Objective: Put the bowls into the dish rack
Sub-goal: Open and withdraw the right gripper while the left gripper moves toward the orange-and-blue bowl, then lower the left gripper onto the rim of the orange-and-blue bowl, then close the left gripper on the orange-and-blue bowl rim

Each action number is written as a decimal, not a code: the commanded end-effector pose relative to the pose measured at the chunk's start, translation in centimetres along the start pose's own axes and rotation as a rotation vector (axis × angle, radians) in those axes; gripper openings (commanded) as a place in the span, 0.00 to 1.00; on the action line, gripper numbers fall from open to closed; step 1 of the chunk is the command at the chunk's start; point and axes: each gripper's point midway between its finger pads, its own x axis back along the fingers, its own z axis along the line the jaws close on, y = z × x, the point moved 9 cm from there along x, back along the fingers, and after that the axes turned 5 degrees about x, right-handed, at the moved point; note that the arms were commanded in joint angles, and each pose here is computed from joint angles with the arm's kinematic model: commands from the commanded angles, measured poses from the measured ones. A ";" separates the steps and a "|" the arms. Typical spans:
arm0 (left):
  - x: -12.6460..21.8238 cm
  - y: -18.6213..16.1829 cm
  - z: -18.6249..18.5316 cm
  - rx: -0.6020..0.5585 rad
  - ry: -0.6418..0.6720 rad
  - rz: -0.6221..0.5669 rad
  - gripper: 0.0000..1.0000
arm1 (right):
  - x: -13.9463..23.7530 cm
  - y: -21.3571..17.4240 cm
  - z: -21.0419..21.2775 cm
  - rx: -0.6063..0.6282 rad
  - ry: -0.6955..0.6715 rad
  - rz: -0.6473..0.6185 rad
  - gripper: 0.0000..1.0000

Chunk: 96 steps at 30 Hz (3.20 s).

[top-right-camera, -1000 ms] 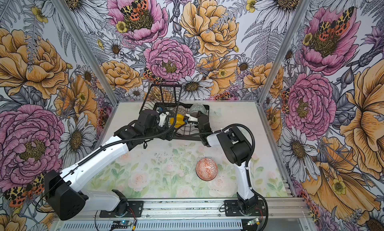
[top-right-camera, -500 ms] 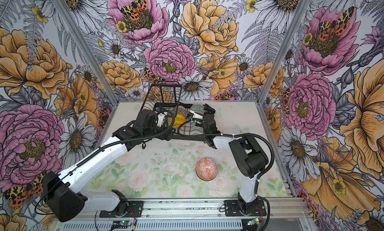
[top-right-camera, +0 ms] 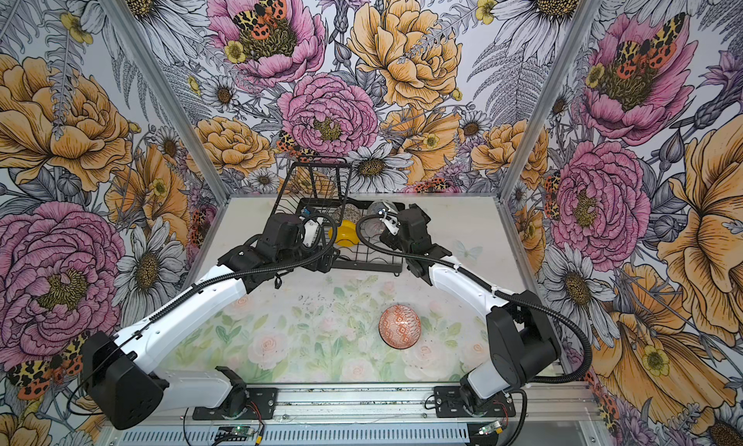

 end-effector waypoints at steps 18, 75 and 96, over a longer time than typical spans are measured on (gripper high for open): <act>-1.2 -6.0 -3.5 0.004 -0.183 0.113 0.99 | 5.5 2.1 -2.3 -0.432 0.391 0.308 0.99; -9.1 -12.2 -16.2 -0.259 -0.239 0.464 0.07 | 5.4 -0.9 -2.6 -0.417 0.303 0.419 1.00; -9.2 -11.0 -16.6 -0.347 -0.101 0.423 0.00 | 5.5 -1.0 -2.7 -0.422 0.295 0.414 0.99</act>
